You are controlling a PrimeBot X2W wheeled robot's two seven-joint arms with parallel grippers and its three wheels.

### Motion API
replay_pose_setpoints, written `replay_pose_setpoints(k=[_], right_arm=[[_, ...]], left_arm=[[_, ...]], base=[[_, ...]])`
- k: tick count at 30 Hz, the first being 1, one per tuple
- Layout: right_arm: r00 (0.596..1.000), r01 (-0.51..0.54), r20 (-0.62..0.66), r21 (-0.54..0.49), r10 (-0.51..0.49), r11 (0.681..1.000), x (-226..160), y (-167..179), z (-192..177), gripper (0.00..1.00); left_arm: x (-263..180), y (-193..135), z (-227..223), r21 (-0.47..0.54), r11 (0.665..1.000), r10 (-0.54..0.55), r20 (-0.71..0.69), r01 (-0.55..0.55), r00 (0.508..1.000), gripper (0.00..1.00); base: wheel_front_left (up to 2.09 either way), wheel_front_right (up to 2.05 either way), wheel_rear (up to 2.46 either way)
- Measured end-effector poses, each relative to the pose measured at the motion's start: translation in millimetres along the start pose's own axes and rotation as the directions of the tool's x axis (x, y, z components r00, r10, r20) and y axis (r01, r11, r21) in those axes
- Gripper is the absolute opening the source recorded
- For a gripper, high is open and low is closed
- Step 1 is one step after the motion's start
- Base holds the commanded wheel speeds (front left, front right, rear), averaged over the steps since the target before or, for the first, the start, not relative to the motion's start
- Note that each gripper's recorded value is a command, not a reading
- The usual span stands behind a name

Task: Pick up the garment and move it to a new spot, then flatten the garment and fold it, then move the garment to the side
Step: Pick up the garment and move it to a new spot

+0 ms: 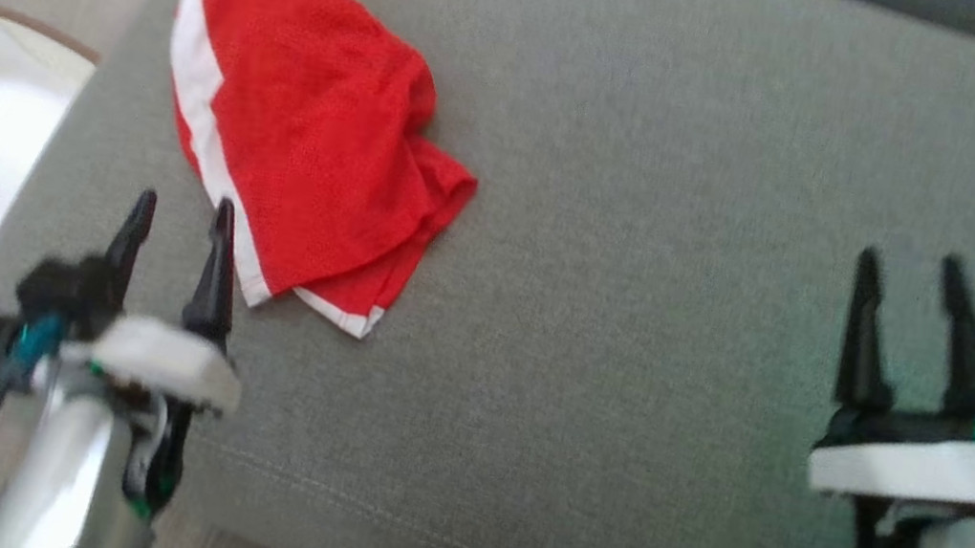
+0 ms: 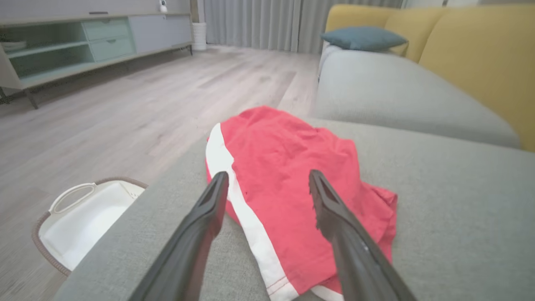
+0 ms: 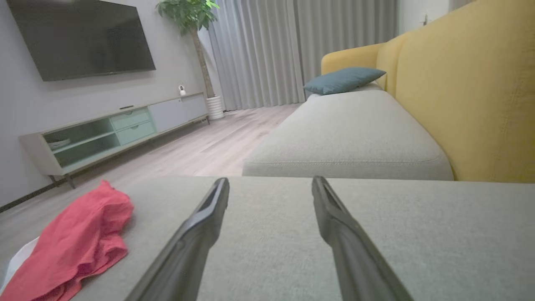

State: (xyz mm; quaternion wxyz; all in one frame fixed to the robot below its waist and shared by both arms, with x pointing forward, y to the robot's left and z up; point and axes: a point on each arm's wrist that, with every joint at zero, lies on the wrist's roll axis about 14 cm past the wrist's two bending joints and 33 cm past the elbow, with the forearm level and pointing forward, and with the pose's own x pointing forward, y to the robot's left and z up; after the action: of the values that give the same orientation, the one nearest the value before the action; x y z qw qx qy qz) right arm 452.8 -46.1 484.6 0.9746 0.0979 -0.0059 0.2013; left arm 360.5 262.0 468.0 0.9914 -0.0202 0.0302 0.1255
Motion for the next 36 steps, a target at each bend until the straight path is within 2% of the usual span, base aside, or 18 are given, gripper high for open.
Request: replay_pose_setpoints(k=[2, 6, 13, 18, 24, 26, 27, 30, 36], right_arm=[[1.0, 0.012, 0.009, -0.005, -0.012, 1.0, 4.4, -6.1, 2.4, 1.0], [0.998, 0.057, 0.01, -0.016, -0.057, 0.998, 13.7, -27.2, 1.3, 1.0], [0.993, 0.115, -0.029, -0.037, -0.116, 0.993, 14.4, -54.7, -13.1, 1.0], [0.989, 0.14, -0.042, -0.042, -0.141, 0.989, 10.4, -64.9, -18.1, 1.0], [0.986, 0.159, -0.043, -0.049, -0.161, 0.986, 6.4, -71.9, -17.4, 1.0], [0.986, 0.162, -0.036, -0.052, -0.164, 0.985, 5.7, -72.8, -14.4, 1.0], [0.986, 0.163, -0.032, -0.052, -0.165, 0.985, 5.6, -73.1, -12.6, 1.0], [0.986, 0.167, -0.016, -0.051, -0.168, 0.985, 5.5, -73.3, -5.4, 1.0], [0.984, 0.177, 0.015, -0.036, -0.177, 0.984, -3.2, -72.1, 7.7, 1.0]], left_arm=[[9.7, -1.0, -7.2, 0.013, 1.0, -0.012, -0.031, 0.012, 0.999, 1.0], [46.3, -1.1, -42.4, 0.064, 0.996, -0.048, -0.22, 0.064, 0.974, 1.0], [73.9, 6.4, -111.8, 0.108, 0.988, -0.033, -0.541, 0.109, 0.84, 1.0], [97.7, 10.3, -116.8, 0.134, 0.985, -0.011, -0.593, 0.112, 0.805, 1.0], [105.0, 7.5, -121.8, 0.12, 0.985, -0.025, -0.617, 0.126, 0.786, 1.0], [105.2, 6.7, -121.9, 0.112, 0.985, -0.032, -0.623, 0.13, 0.782, 0.05], [105.6, 4.3, -121.0, 0.109, 0.984, -0.042, -0.623, 0.14, 0.781, 0.0], [103.8, -2.7, -119.0, 0.1, 0.982, -0.064, -0.619, 0.16, 0.783, 0.0], [97.5, -8.7, -105.1, 0.055, 0.987, -0.094, -0.558, 0.149, 0.824, 0.0]], base=[[0.0, 0.0, 0.0], [0.0, 0.0, 0.0], [0.0, 0.0, 0.0], [0.0, 0.0, 0.0], [0.0, 0.0, 0.0], [0.0, 0.0, 0.0], [0.0, 0.0, 0.0], [0.0, 0.0, 0.0], [0.0, 0.0, 0.0]])
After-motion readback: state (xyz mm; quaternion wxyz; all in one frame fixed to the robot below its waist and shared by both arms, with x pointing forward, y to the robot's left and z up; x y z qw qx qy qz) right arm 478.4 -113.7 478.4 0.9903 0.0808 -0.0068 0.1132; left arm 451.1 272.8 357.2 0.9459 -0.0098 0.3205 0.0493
